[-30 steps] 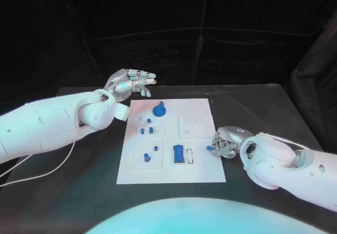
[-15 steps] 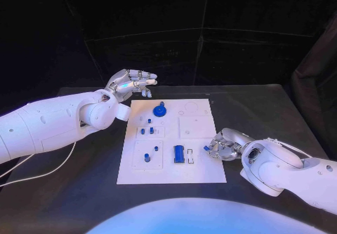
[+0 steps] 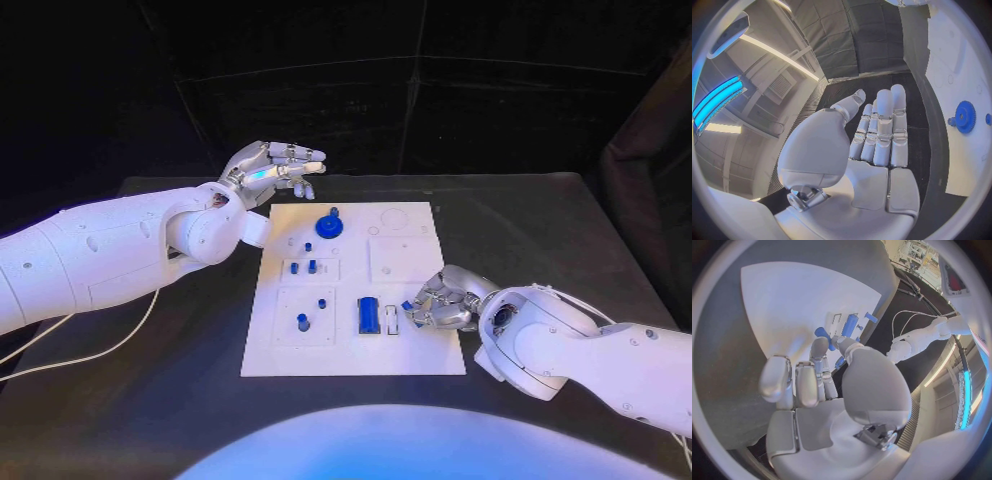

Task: Assemble the parts on the task board

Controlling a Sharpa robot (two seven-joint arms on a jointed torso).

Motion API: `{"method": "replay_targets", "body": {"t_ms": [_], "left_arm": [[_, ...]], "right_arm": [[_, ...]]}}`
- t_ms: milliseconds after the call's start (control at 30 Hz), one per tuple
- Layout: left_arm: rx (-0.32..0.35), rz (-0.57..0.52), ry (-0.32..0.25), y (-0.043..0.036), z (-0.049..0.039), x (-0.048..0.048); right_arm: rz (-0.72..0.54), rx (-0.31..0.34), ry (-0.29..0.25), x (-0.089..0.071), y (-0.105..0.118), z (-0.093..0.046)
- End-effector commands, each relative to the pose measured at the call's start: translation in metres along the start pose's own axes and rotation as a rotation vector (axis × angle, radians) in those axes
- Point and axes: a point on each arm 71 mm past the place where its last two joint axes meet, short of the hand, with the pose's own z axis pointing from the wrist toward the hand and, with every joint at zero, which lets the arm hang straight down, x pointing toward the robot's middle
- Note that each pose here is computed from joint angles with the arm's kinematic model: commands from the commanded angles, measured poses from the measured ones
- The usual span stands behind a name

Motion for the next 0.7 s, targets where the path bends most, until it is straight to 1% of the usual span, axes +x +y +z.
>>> {"method": "replay_targets", "body": {"t_ms": [33,133,200,533,700], "left_arm": [[0.007,-0.01,0.012,-0.0013,0.0009,0.0028],[0.007,-0.01,0.013,-0.0014,0.0009,0.0034],[0.007,-0.01,0.013,-0.0014,0.0008,0.0034],[0.006,-0.011,0.014,-0.0016,0.0007,0.0039],[0.004,-0.011,0.015,-0.0015,0.0005,0.0039]], "right_arm": [[0.018,0.024,0.078,0.007,0.001,0.003],[0.013,0.027,0.1,0.01,0.004,0.005],[0.012,0.026,0.105,0.011,0.005,0.007],[-0.007,0.019,0.102,0.014,0.01,0.011],[-0.009,0.005,0.093,0.014,0.013,0.011]]}}
